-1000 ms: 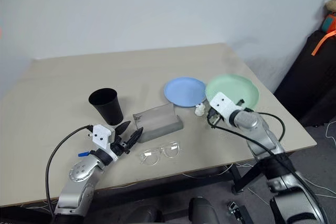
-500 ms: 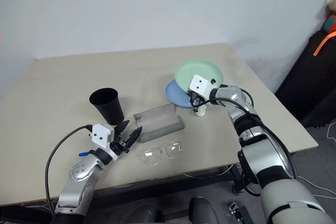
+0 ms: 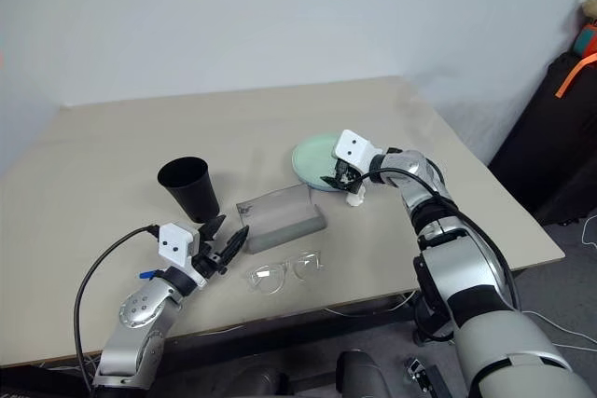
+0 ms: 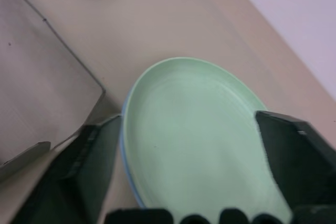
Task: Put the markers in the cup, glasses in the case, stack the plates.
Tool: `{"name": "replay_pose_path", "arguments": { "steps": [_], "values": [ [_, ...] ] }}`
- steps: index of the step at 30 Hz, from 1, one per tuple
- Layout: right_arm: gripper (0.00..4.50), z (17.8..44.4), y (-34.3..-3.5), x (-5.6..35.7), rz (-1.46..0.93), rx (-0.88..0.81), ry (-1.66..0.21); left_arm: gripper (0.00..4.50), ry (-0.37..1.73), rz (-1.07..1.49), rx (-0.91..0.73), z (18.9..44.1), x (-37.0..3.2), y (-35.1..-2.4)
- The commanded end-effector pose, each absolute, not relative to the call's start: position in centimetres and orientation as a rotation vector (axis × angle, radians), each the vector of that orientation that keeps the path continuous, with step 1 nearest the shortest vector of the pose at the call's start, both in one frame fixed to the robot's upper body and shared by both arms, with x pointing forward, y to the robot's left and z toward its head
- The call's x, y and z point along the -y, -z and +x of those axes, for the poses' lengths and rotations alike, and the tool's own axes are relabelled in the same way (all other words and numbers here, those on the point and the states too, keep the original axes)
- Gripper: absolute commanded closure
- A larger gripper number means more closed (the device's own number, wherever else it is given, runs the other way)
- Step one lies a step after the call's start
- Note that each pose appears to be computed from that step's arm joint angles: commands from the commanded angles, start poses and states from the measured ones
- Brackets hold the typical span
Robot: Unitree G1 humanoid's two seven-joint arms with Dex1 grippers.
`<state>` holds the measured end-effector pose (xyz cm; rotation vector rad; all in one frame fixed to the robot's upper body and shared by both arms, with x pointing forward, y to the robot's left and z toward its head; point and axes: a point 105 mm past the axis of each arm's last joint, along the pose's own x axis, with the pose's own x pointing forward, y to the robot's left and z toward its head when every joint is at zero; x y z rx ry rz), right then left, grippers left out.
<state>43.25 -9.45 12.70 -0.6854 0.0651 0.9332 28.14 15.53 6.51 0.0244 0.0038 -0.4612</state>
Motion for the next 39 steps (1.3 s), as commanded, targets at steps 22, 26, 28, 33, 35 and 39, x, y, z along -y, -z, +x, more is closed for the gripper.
{"name": "replay_pose_path", "arguments": {
  "steps": [22, 26, 28, 33, 35, 39],
  "values": [
    [0.02, 42.3, -9.1, 13.5, -0.16, -0.474, -0.707, 1.56, 0.499, 0.046, 0.053, 29.1, -15.0, -8.0],
    [0.98, 42.2, -9.0, 13.1, -0.151, -0.482, -0.707, 1.56, 0.495, 0.048, 0.053, 29.0, -15.1, -8.0],
    [1.65, 42.2, -8.9, 13.1, -0.149, -0.486, -0.708, 1.56, 0.489, 0.05, 0.053, 29.0, -15.2, -8.0],
    [3.41, 42.0, -9.1, 13.1, -0.144, -0.49, -0.719, 1.56, 0.484, 0.05, 0.053, 28.9, -15.2, -7.9],
    [4.1, 41.9, -9.4, 13.2, -0.144, -0.485, -0.731, 1.56, 0.483, 0.049, 0.053, 28.8, -15.2, -7.9],
    [4.48, 41.8, -11.0, 12.9, -0.141, -0.42, -0.784, 1.56, 0.484, 0.049, 0.053, 28.8, -15.3, -7.9]
  ]
}}
